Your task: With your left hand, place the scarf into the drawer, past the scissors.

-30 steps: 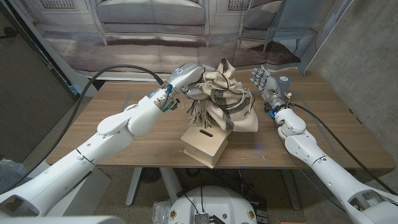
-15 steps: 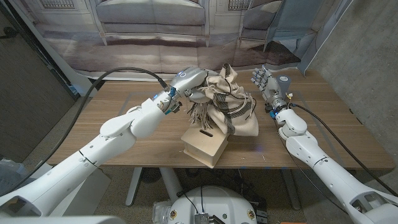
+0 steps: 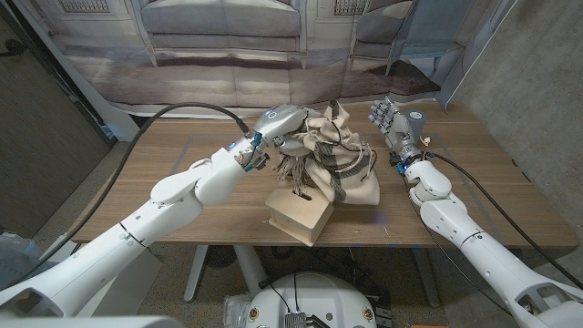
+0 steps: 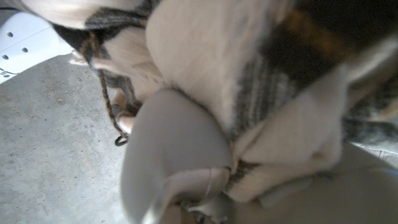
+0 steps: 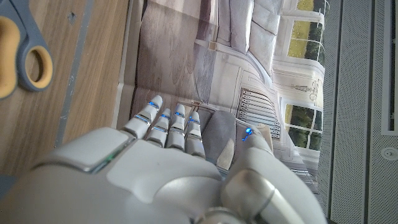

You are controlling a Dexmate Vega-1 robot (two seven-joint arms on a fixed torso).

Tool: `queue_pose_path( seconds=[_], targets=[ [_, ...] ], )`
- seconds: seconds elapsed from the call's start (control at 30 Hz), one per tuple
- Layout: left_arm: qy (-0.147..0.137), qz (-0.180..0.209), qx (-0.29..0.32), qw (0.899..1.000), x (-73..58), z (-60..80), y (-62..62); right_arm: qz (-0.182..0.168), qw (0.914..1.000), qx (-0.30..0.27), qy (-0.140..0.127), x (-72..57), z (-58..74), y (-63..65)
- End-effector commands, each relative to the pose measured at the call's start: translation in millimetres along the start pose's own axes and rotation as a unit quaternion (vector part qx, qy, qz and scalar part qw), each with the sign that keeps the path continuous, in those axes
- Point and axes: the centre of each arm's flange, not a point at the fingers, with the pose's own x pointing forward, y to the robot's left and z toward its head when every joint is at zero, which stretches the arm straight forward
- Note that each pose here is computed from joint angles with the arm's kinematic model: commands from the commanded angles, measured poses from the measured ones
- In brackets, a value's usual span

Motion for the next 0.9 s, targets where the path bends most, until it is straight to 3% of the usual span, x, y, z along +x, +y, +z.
queue_pose_path(
  seconds=[0.03, 0.9],
  targets=[
    [-0.003, -0.026, 0.014, 1.000, 5.7, 2.1, -17.0, -0.002, 1.0000, 0.004, 0.003, -3.6, -2.5, -2.4],
    [0.004, -0.037, -0.002, 0.999, -0.9, 0.6, -28.6, -0.002, 1.0000, 0.001, 0.003, -7.0, -1.8, -0.7]
  ],
)
